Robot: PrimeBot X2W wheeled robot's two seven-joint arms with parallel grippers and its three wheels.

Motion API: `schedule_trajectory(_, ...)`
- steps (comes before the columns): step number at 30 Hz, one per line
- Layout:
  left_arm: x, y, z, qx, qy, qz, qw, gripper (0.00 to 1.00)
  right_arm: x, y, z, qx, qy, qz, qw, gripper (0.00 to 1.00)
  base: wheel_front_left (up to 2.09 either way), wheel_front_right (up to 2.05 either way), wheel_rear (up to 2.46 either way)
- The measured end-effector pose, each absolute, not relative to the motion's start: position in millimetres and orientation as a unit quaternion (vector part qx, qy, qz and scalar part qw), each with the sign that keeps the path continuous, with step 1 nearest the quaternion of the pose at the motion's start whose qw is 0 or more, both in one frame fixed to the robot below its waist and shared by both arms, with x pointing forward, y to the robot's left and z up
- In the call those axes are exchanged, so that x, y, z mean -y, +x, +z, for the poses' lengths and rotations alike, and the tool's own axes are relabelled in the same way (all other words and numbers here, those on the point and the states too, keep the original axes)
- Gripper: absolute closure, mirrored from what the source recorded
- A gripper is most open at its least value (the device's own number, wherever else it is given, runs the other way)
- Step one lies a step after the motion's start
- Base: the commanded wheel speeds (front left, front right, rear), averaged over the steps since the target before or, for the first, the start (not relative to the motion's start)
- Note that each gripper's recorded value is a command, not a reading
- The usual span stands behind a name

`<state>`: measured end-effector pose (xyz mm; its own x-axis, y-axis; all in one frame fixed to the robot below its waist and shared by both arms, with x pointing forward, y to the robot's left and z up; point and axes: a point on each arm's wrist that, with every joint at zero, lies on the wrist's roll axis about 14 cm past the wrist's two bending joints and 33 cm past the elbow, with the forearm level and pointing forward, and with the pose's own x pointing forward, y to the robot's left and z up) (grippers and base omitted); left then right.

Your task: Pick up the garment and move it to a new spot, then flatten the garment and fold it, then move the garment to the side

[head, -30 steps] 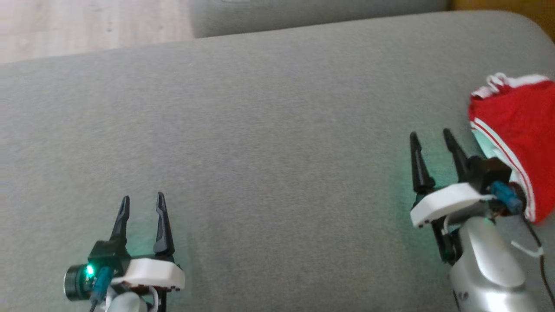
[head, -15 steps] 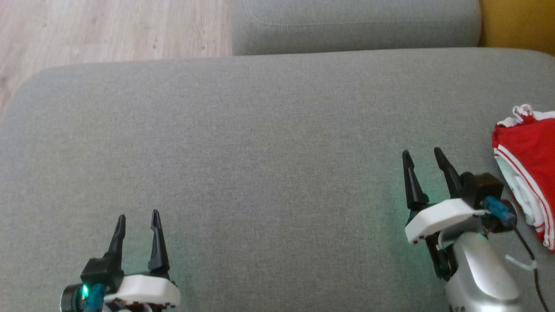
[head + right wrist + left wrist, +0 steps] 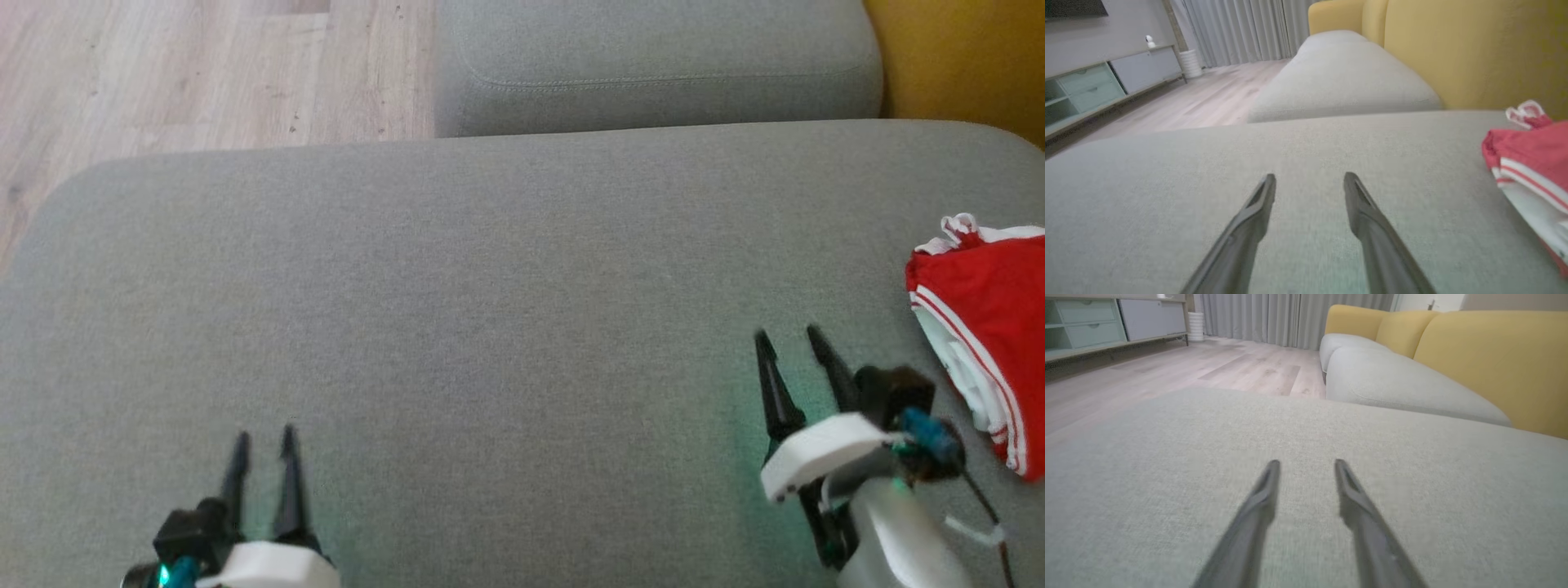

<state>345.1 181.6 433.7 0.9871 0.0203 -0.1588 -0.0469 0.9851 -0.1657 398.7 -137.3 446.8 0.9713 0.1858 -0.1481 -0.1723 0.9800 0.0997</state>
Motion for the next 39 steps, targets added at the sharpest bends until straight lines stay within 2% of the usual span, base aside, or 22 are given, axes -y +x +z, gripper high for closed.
schedule_trajectory(8,-183,319,395,-0.147,-0.1,0.031,0.984,1.0,144,357,391,-0.168,0.063,0.071,0.981,1.0,0.0,0.0,0.0)
schedule_trajectory(39,-191,328,403,-0.142,-0.266,0.074,0.951,1.0,163,373,416,-0.138,0.239,0.001,0.961,1.0,0.0,0.0,0.0)
